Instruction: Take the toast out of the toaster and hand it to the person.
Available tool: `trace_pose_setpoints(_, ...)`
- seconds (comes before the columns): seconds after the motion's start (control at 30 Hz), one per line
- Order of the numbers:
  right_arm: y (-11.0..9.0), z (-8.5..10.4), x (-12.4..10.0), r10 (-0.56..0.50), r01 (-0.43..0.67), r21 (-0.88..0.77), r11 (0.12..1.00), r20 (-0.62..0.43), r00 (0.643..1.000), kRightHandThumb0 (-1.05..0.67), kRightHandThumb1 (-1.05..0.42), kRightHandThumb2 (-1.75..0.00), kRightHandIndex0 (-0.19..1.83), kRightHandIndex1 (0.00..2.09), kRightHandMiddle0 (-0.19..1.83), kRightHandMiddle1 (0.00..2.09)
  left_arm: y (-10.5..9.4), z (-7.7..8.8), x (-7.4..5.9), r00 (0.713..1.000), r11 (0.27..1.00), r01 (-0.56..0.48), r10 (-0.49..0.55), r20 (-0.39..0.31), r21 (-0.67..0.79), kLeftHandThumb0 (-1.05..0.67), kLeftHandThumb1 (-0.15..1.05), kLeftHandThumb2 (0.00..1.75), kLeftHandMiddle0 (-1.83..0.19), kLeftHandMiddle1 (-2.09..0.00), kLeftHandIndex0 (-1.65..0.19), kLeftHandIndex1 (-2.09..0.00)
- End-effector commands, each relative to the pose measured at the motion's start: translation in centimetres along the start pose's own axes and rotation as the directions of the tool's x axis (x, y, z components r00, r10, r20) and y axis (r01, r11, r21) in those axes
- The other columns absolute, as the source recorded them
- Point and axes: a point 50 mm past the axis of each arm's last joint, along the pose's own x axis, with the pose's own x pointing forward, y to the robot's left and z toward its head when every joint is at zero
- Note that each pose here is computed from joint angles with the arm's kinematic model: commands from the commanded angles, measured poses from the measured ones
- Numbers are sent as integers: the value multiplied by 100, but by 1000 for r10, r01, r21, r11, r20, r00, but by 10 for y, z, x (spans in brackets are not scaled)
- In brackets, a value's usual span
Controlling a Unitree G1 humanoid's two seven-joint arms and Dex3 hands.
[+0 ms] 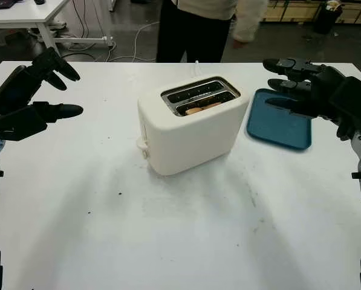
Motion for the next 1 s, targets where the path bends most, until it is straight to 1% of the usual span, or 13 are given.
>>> trace_pose_setpoints(0.0,-2,2,0,-12,12,14,1000,9,1000,-52,-92,-4,33,4,34,0,2,3,1,1000,1000,-14,14,21,1,-105,92,24,0,-168,0,-157)
trace_pose_setpoints(0.3,1,1,0,-21,20,30,999,5,1000,-52,-92,-2,33,6,34,1,2,3,1,1000,1000,-16,16,19,-5,-105,92,24,0,-168,0,-157)
trace_pose_setpoints(0.4,2,2,0,-21,21,30,999,4,1000,-55,-92,-2,33,6,35,1,1,3,1,1000,1000,-19,19,22,-7,-105,92,24,0,-167,0,-156)
trace_pose_setpoints(0.97,-2,5,0,-23,23,15,1000,20,1000,-54,-92,-3,32,8,34,0,1,2,1,1000,1000,-16,16,17,-13,-105,92,23,0,-167,0,-157)
